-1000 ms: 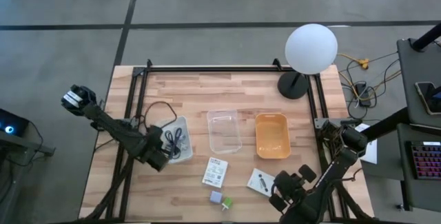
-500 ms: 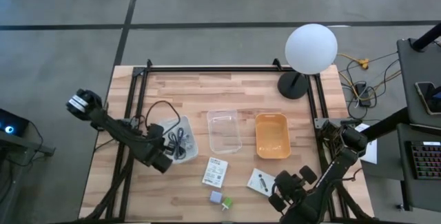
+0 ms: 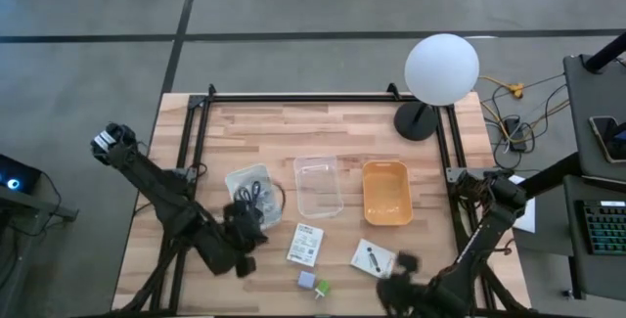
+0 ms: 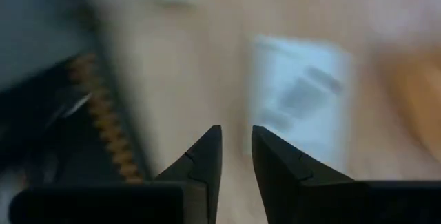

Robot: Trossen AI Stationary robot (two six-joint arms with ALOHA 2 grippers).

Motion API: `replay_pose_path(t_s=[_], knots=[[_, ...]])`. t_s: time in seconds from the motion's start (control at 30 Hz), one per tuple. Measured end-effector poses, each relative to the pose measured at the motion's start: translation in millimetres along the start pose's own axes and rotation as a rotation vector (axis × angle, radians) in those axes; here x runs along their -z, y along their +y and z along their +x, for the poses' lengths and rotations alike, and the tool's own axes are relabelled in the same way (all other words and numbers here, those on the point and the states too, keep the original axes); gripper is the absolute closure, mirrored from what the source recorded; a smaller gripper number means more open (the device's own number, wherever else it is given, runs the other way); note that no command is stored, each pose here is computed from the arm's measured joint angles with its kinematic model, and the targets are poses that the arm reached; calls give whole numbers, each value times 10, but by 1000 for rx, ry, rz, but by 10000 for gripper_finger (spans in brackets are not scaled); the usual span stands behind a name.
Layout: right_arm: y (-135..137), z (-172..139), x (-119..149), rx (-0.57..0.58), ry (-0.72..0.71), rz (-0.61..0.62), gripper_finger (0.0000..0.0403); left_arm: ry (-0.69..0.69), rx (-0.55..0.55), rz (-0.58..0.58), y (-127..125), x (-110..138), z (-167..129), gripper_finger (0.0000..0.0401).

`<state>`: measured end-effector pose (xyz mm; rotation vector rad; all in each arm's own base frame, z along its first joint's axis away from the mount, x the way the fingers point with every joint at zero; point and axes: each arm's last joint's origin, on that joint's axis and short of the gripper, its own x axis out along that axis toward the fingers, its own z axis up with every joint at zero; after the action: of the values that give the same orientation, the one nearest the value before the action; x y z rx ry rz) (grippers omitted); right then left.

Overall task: Pick and place items into bin
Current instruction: Put the green charger adapter into the transparent bin

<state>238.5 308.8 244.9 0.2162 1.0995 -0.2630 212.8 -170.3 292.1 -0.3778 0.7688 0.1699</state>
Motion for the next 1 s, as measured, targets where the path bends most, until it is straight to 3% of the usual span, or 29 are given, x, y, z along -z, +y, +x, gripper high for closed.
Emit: replay_pose_path(t_s=[0.1, 0.3, 0.47, 0.57, 0.73, 1.0], knots=[[186, 33, -119, -192, -55, -304, 318, 64, 30, 11, -132, 23, 52, 357], [153, 318, -311, -130, -93, -738, 254, 92, 145, -58, -507, 129, 93, 290], [121, 521, -548, -133, -141, -1049, 204, 10, 192, -86, -771, 131, -63, 279], [71, 654, -718, -195, -134, -1080, 185, -62, 182, -152, -829, 154, -157, 279], [-7, 939, -899, -274, -88, -1023, 172, -146, 176, -238, -881, 238, -264, 279], [4, 1202, -918, -355, -53, -1071, 170, -173, 174, -236, -897, 273, -299, 279]])
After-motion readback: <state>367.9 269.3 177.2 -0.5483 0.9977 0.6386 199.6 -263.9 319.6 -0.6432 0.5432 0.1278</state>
